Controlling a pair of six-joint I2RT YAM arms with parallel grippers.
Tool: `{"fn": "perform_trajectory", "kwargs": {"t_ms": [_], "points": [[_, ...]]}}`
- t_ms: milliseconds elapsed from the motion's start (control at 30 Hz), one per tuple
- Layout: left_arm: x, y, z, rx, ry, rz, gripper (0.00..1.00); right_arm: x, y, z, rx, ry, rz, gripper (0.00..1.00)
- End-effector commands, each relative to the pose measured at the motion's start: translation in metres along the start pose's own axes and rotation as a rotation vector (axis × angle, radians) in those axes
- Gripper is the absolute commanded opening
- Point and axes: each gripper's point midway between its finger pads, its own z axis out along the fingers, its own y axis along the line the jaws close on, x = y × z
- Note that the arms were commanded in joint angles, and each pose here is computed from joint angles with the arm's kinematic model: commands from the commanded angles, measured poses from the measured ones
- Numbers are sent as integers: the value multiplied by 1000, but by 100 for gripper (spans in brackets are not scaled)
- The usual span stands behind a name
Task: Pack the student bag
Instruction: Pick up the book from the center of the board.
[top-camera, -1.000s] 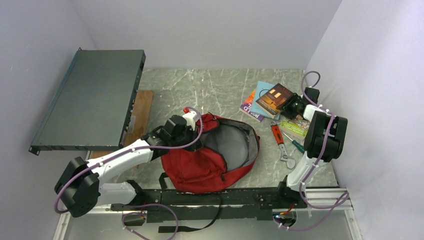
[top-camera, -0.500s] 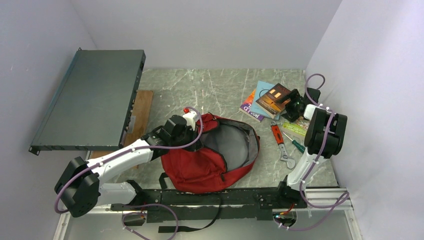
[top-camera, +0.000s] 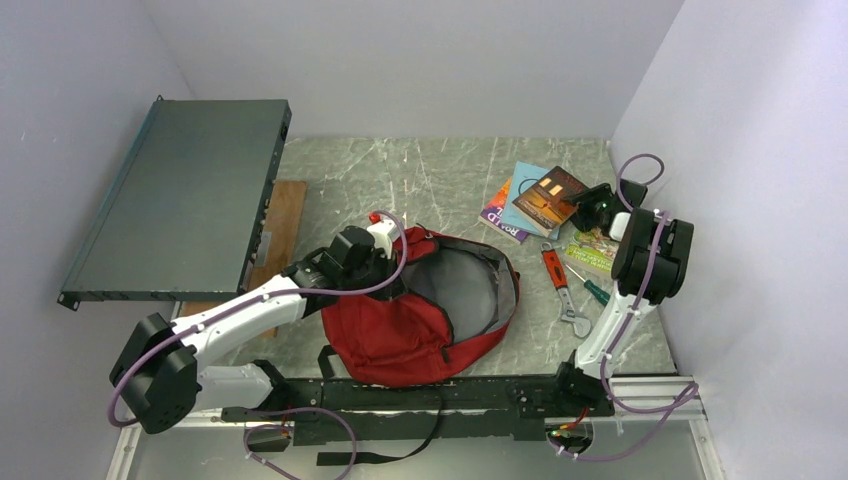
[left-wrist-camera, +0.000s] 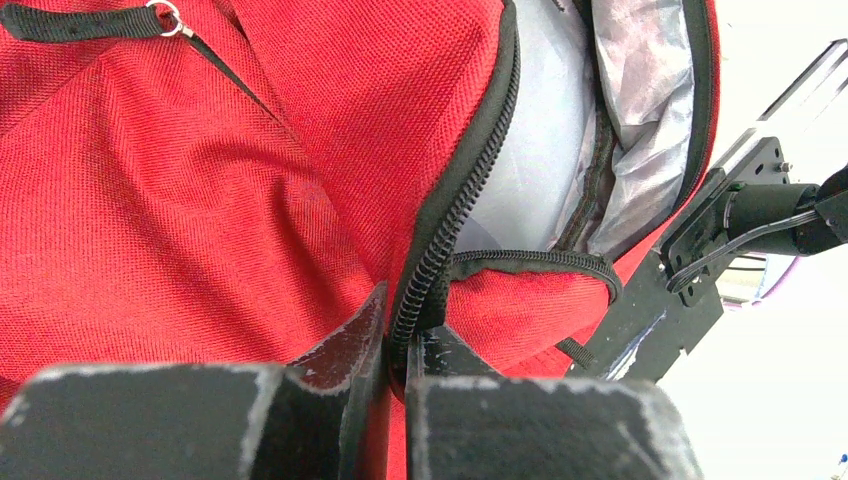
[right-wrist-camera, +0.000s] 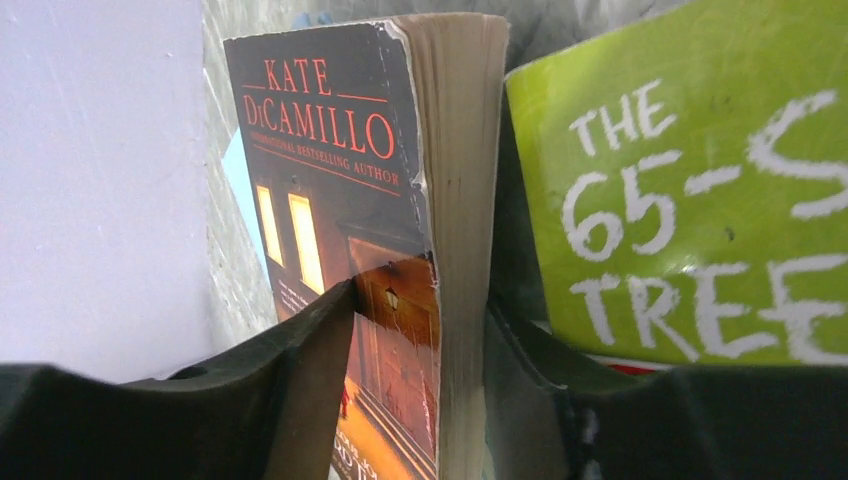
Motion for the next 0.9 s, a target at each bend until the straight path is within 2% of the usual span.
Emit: {"fn": "perform_trajectory", "kwargs": {"t_ms": [0,100,200,367,433,533,600,733,867], "points": [[-10,-13,-2,48,-3,8,0,-26,16,-1,-88,-75,-6,43],[-13,-15,-3,54,-8,8,0,-36,27,-10,-80,-98,-49,35],[-15,-16,-5,50,-12,4,0,-50,51,-26,-78,-134,-113,21],[-14,-18,-2,82,-18,-31,0,-58,87,-64,2,-226,-260,10],[-15,-18,-1,91,-19,-43,0,-57,101,-81,8,-257,-303,0],[-20,-19,-1,102,-28,-60,0,-49,124,-109,11,-297,-383,0],[-24,-20,-3,106,-35,-64,0,-35,145,-131,14,-334,-470,0],[-35,-21,-8,95,-68,-63,0,27,201,-187,40,-406,-776,0],[-44,-22,-15,82,-99,-57,0,100,229,-229,-91,-319,-949,0]]}}
